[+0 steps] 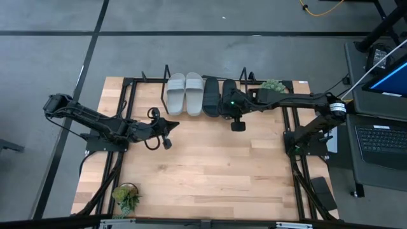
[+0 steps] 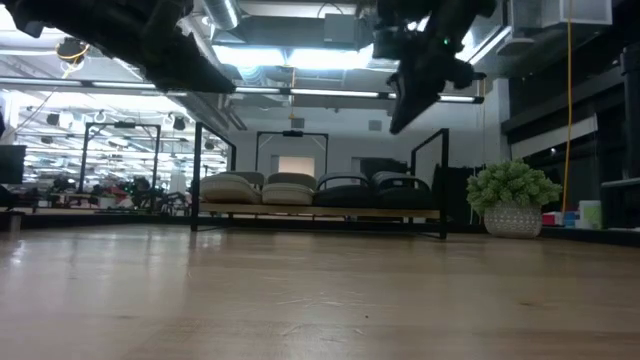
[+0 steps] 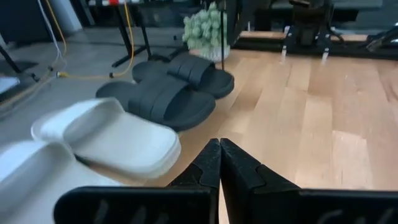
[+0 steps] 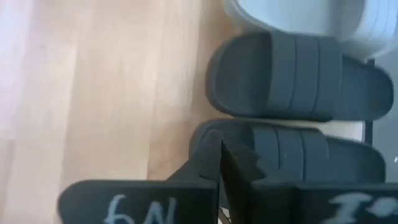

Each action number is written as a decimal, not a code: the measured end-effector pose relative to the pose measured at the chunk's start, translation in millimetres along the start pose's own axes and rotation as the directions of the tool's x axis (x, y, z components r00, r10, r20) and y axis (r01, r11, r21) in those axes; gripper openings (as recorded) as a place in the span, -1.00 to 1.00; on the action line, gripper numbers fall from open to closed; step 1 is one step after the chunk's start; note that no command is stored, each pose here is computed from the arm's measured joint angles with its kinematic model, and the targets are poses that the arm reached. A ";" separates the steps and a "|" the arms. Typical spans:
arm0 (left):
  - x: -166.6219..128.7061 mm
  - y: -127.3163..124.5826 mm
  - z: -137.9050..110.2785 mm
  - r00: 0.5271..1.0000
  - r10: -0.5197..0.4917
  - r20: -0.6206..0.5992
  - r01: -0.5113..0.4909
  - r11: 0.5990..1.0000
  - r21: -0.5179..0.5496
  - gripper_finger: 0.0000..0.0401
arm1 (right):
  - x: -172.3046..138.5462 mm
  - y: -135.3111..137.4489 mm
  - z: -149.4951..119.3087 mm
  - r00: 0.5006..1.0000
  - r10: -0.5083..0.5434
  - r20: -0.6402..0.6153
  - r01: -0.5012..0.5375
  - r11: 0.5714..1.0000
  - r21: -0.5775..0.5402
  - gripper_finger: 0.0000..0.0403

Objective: Pick and place slides into the shelf
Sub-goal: Return to Home Position

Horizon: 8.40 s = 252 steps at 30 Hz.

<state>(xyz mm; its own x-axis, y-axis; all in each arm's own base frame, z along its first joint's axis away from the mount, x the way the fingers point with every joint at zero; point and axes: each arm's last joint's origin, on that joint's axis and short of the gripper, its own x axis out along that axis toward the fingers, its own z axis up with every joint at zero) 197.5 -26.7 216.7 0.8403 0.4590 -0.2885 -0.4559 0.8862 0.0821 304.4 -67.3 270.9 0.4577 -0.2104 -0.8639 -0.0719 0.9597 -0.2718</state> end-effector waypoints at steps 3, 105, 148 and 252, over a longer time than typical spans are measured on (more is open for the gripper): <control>-0.1 -0.6 3.8 0.999 -0.005 0.032 0.004 1.000 0.027 -0.98 | -8.8 4.0 7.1 1.000 0.001 0.020 0.000 1.000 -0.029 -0.98; -60.3 72.0 -70.8 0.936 -0.245 0.251 0.254 0.967 -0.005 -1.00 | -7.3 81.0 -209.8 0.497 -0.194 0.845 -0.103 0.954 0.280 -0.99; -60.2 72.0 -70.8 0.937 -0.244 0.251 0.254 0.967 -0.009 -1.00 | -3.7 92.5 -212.0 0.543 -0.093 0.834 -0.191 0.954 0.231 -0.96; -60.2 72.0 -70.8 0.937 -0.244 0.251 0.254 0.967 -0.009 -1.00 | -24.7 122.6 -212.6 0.371 0.124 0.921 -0.271 0.962 -0.020 -0.92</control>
<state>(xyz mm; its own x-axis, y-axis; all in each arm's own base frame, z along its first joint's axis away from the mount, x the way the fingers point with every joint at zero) 93.3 5.0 172.5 0.9721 0.2292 -0.0504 -0.2296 0.9733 -0.0022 96.0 15.9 168.7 0.9764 0.2127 0.0366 -0.2114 0.9767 -0.0359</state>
